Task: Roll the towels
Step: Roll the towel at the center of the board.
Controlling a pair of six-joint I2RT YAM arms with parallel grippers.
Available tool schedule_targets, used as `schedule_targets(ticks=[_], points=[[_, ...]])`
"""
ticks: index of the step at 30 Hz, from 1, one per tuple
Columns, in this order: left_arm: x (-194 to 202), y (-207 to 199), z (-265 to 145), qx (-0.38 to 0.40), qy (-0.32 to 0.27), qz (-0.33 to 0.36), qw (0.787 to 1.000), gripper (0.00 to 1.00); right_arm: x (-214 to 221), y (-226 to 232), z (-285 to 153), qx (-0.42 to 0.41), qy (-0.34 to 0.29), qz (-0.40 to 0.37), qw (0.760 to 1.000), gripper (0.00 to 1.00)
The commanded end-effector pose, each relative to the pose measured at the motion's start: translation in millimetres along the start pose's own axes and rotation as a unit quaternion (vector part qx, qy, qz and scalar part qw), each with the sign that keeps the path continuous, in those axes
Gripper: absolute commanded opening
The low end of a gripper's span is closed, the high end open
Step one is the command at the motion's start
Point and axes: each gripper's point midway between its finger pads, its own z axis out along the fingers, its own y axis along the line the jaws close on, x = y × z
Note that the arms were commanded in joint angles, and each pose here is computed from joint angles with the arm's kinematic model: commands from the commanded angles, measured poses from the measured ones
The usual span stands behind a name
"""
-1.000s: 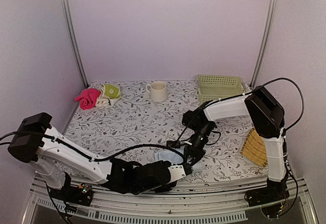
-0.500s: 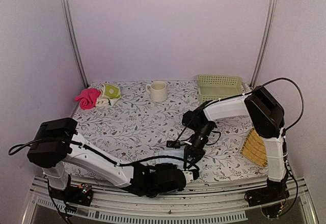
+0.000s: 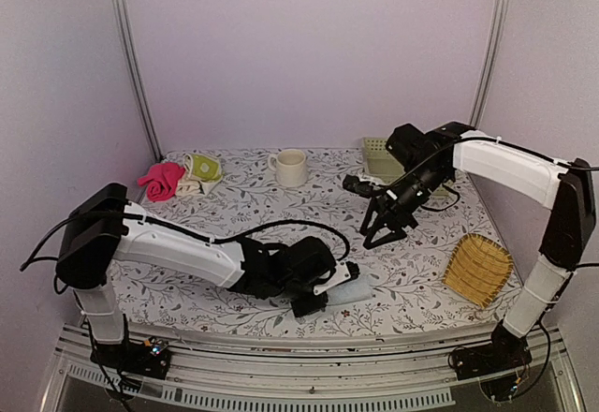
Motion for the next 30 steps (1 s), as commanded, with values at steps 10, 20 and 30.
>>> schedule_targets(ticks=[10,20,30], points=[[35.8,-24.7,19.6,0.295,0.120,-0.234,0.919,0.09,-6.5,39.3,-34.2,0.121,-0.066,-0.116,0.984,0.50],[20.1,-14.2,19.8,0.361,0.110,-0.294,0.878,0.09,35.4,6.8,51.0,0.216,0.060,-0.175,0.959,0.54],[24.5,-4.6,28.5,0.371,0.119,-0.316,0.865,0.08,44.6,-24.3,104.6,0.245,0.112,-0.224,0.937,0.58]])
